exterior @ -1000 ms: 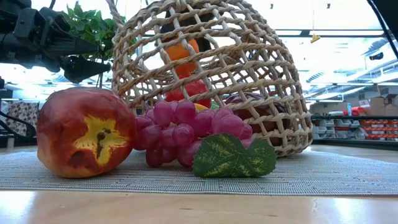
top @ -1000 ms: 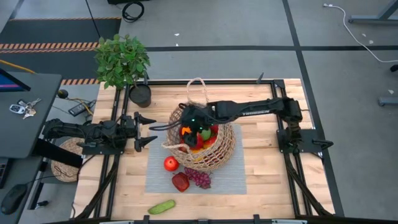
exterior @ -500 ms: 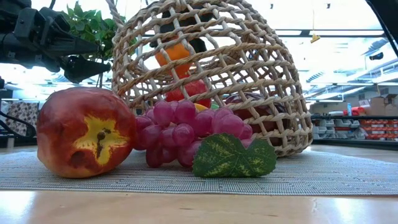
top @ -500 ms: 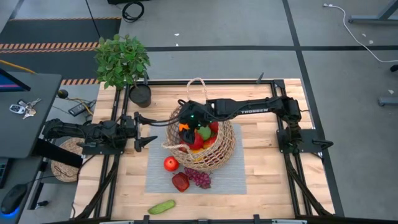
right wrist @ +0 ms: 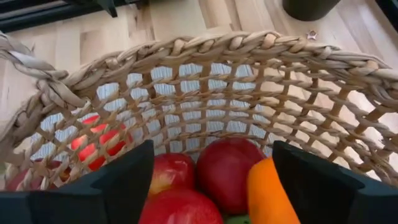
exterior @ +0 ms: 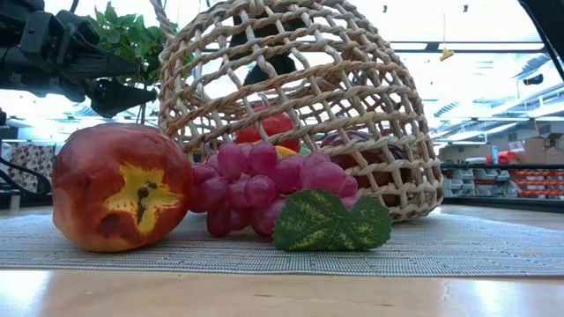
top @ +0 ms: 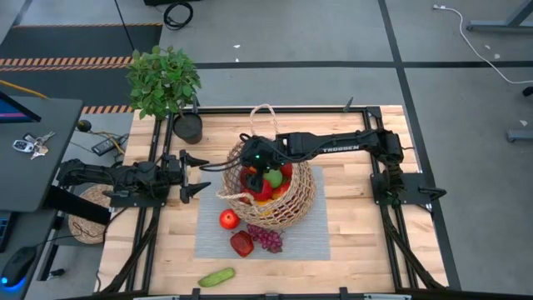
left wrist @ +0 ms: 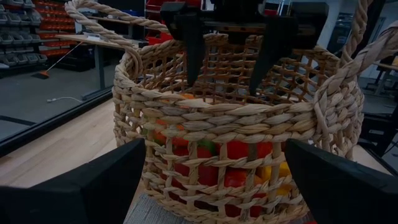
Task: Build produce basket
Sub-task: Put the cucumber into the basket
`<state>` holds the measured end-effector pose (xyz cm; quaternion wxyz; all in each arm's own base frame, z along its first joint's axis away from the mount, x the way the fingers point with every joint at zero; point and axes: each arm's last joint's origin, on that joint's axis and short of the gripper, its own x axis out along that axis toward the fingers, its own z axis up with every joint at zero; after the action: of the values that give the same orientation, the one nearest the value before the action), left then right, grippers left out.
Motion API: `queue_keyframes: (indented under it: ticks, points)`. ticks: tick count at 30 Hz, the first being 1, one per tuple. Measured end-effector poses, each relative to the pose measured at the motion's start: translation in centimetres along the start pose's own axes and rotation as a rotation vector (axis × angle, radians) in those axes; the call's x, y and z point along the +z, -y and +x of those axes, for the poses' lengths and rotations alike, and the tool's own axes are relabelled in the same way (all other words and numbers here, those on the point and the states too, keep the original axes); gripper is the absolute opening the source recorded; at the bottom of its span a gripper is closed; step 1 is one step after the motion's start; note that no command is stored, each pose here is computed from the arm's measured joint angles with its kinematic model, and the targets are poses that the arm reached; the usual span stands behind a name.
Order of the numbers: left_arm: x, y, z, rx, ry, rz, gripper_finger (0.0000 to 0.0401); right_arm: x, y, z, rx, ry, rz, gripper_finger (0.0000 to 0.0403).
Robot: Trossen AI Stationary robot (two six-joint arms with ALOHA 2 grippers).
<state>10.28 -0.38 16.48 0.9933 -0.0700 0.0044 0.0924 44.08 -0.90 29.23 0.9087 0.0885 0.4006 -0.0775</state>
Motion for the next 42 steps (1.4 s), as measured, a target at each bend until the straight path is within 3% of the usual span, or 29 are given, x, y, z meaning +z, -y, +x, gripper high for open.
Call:
queue_keyframes:
  ticks: [5,12,18,23,30,38,42]
  points:
    - [0.0,0.0,0.0,0.000,0.000,0.000,0.0392,0.7,0.0,-2.2,0.002,0.050,-0.011,0.0361]
    - [0.0,0.0,0.0,0.000,0.000,0.000,0.0392,1.6,-1.4,-8.6,-0.019,0.202,-0.046,0.0358]
    - [0.0,0.0,0.0,0.000,0.000,0.000,0.0392,0.9,-6.6,-13.4,-0.056,0.364,-0.188,0.0353]
    - [0.0,0.0,0.0,0.000,0.000,0.000,0.0392,-0.8,-12.8,-15.1,-0.045,0.486,-0.334,0.0352]
    - [0.0,0.0,0.0,-0.001,0.000,0.000,0.0392,-4.1,-18.8,-12.5,0.034,0.450,-0.417,0.0352]
    - [0.0,0.0,0.0,-0.001,0.001,0.000,0.0392,-7.8,-22.7,-4.9,0.035,0.330,-0.511,0.0352]
    - [0.0,0.0,0.0,0.000,0.002,-0.001,0.0392,-9.2,-23.7,-1.3,0.097,0.290,-0.561,0.0352]
